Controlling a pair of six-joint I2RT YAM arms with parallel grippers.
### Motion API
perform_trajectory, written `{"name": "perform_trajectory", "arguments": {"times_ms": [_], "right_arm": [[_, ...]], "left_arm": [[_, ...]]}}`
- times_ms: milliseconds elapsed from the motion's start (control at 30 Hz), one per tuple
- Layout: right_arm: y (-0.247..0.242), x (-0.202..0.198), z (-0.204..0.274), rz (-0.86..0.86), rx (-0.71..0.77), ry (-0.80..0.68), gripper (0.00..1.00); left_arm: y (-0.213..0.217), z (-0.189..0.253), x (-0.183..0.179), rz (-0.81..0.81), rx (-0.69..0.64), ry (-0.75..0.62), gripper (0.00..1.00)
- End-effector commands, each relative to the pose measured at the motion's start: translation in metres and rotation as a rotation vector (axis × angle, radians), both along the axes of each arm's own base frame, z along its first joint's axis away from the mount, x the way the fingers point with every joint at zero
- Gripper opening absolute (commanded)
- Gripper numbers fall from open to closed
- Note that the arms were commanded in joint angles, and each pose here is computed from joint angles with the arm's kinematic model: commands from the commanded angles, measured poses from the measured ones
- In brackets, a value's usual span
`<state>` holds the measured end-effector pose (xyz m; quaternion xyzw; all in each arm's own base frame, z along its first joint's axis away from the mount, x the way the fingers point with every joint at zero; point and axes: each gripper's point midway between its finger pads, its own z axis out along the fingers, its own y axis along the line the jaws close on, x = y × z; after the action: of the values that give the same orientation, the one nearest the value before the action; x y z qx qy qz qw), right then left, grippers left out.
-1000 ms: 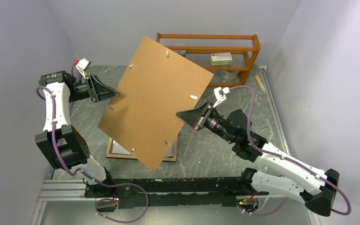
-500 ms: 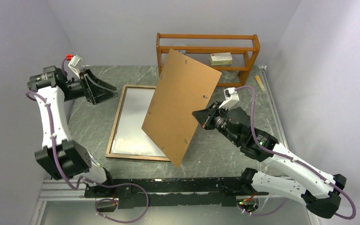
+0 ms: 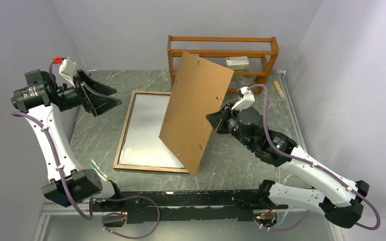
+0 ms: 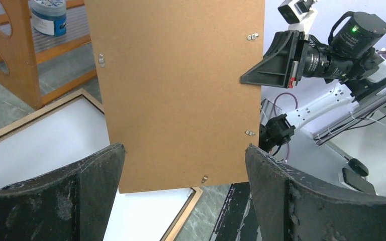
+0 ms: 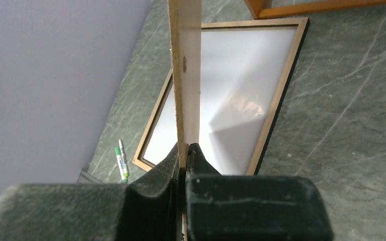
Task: Put the photo into the frame
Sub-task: Place the photo frame item in the photo frame.
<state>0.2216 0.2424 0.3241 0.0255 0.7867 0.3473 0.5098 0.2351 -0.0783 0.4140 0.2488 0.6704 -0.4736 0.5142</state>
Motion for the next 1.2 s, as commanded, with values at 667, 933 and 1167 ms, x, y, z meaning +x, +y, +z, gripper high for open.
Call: {"name": "perform_trajectory", "arguments": {"times_ms": [667,933,1167], "right_arm": [[0.02,0.002,0.056,-0.005,0.098,-0.082,0.0],[0.025,0.005,0.057,-0.004,0.075,-0.096,0.0],[0.026,0.007,0.059,-0.001,0.043,-0.101,0.0]], "left_arm": [[-0.077,0.071,-0.146,-0.129,0.044,-0.581,0.94],[-0.094,0.074,-0.18,-0.138,0.122,-0.728,0.94],[-0.093,0.078,-0.176,-0.074,0.225,-0.804,0.94]]}}
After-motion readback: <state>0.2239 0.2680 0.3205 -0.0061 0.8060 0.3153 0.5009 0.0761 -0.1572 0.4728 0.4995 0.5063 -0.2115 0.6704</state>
